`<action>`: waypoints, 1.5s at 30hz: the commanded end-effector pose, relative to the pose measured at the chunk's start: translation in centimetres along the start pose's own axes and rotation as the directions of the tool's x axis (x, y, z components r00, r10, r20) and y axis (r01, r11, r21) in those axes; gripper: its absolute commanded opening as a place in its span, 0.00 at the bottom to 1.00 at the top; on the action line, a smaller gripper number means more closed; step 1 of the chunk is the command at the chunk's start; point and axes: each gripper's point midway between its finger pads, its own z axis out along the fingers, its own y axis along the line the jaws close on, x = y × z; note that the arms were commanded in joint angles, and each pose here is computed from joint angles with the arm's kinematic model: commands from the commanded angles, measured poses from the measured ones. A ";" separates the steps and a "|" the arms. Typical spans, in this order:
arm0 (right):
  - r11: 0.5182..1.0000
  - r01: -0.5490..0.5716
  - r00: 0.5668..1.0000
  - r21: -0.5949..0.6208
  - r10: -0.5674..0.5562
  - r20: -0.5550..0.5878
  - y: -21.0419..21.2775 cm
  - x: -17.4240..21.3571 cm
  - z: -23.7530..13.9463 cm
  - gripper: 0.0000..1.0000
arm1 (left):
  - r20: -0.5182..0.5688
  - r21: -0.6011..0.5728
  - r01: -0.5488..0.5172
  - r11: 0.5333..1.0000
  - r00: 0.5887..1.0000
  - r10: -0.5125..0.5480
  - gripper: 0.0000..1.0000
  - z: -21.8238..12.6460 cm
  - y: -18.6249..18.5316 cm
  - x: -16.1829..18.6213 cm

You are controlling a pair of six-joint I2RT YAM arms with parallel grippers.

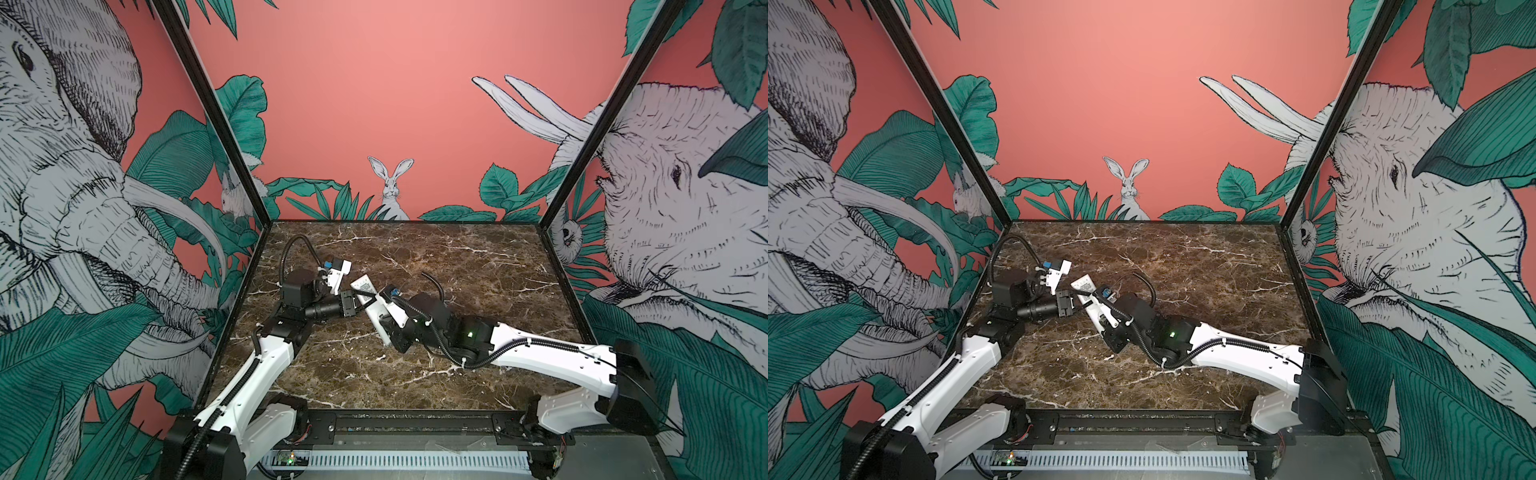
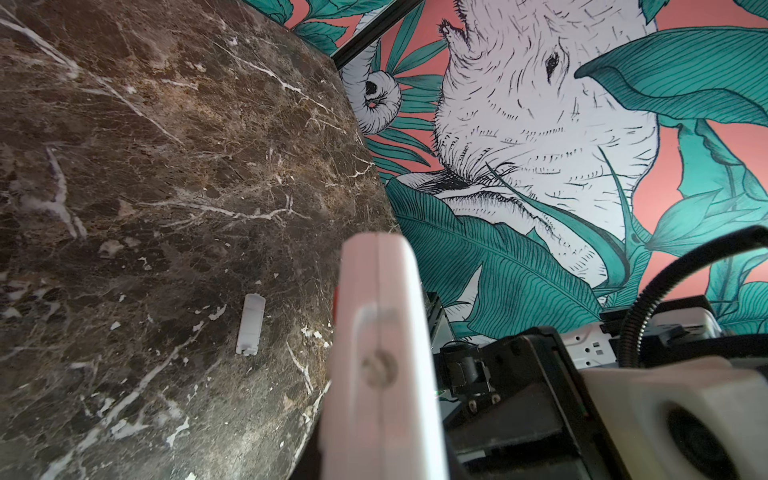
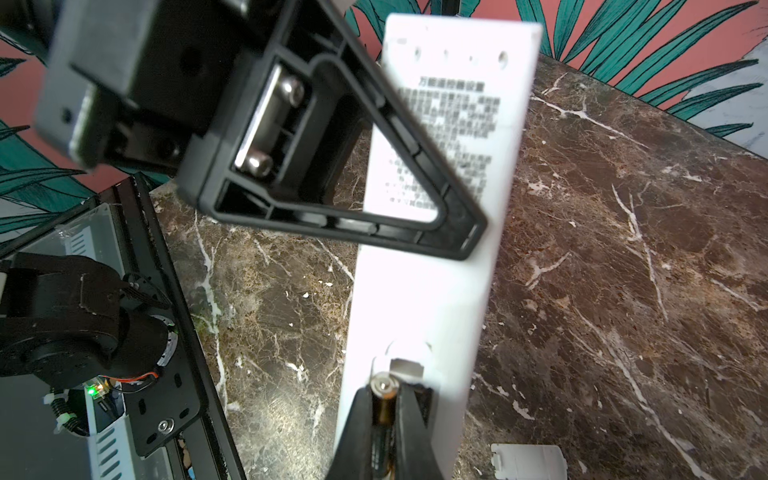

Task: Load the batteries into the remote control
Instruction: 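Press the battery down into the compartment, then open the right gripper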

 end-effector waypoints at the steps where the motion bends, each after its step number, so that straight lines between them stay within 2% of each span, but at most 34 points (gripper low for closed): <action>1: 0.999 0.014 0.999 0.030 -0.013 -0.037 -0.4 1.5 0.8 0.04 | 0.025 0.070 -0.053 0.996 0.998 0.052 0.00 -0.9 -2.8 -1.1; 17: 0.999 0.028 0.992 0.045 -0.022 -0.121 -0.9 5.0 2.7 0.01 | 0.055 0.113 -0.070 0.991 0.996 0.064 0.00 -1.8 -5.0 -2.4; 24: 0.998 0.037 0.993 0.057 -0.030 -0.112 -1.1 4.6 1.8 0.04 | 0.048 0.109 -0.070 0.992 0.997 0.065 0.00 -1.7 -4.7 -2.4; 30: 0.998 0.015 1.000 0.064 -0.015 0.000 -1.7 2.6 -2.4 0.17 | -0.016 0.112 -0.127 0.986 0.991 0.129 0.00 -1.5 -4.3 -1.2; 34: 0.999 -0.029 0.997 0.042 0.026 0.067 -2.0 2.1 -5.2 0.31 | -0.031 0.148 -0.171 0.974 0.984 0.178 0.00 -1.6 -5.0 -0.8; 41: 0.985 -0.114 0.987 -0.130 0.127 0.096 -1.1 1.6 -7.5 0.59 | -0.072 0.249 -0.242 0.938 0.961 0.267 0.00 -1.2 -7.5 0.8; 45: 0.965 -0.135 0.986 -0.225 0.153 0.065 0.0 1.6 -7.2 0.68 | -0.090 0.293 -0.279 0.915 0.944 0.317 0.00 -1.1 -8.8 1.8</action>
